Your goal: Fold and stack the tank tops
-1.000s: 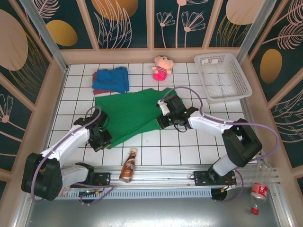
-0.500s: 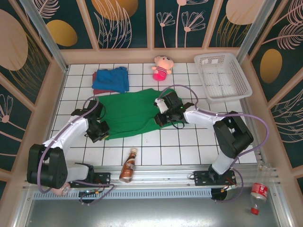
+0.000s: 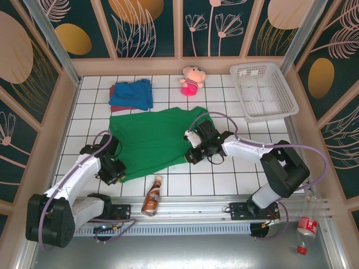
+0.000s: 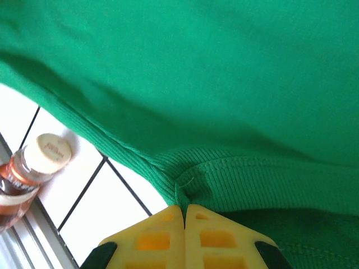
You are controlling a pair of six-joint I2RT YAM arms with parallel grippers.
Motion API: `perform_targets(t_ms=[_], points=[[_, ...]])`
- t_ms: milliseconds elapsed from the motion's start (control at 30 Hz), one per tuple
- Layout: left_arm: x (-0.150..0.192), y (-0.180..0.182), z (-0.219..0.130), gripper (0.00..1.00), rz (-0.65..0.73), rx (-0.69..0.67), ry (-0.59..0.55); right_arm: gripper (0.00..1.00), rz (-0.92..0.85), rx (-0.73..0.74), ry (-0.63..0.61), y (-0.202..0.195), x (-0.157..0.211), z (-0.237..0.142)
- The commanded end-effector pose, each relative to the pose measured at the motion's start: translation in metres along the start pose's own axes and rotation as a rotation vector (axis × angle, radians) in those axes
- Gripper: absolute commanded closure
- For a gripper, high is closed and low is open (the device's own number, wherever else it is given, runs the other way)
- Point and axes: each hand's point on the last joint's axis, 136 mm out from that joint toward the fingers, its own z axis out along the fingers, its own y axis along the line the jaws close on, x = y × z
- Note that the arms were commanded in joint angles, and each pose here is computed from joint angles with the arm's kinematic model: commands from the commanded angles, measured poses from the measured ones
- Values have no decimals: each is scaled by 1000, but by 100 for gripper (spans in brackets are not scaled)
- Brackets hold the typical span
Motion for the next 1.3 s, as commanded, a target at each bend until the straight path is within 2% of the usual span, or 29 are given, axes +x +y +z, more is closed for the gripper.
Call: perform_targets(t_ms=[0, 233, 300, 400, 500, 567, 633, 800, 900, 1033, 1133, 1267], points=[[-8, 6, 11, 82, -46, -46, -21, 99, -8, -47, -6, 14, -1, 3], [-11, 17, 0, 63, -93, -87, -68, 99, -5, -79, -9, 22, 0, 11], [-4, 18, 0, 60, -116, -69, -48, 99, -7, -83, -9, 22, 1, 13], [8, 23, 3, 57, -188, -40, -26, 99, 0, -88, -13, 22, 1, 15], [6, 27, -8, 54, -308, -2, -87, 100, 10, -95, -18, 22, -2, 17], [7, 19, -7, 54, -392, 82, -92, 100, 18, -109, -19, 24, 0, 18], [7, 18, -4, 53, -434, 103, -93, 100, 14, -112, -14, 23, 1, 20], [13, 17, 9, 54, -456, 105, -58, 100, 15, -103, -16, 19, 0, 17], [10, 21, 15, 54, -445, 68, -65, 100, 22, -106, -23, 19, -2, 17], [-4, 9, 19, 55, -460, 111, -100, 100, 28, -114, -28, 20, -3, 16], [0, 9, 30, 58, -463, 99, -75, 100, 29, -115, -25, 20, -2, 15], [0, 15, 29, 69, -456, 66, -86, 100, 33, -115, -24, 18, 0, 14]])
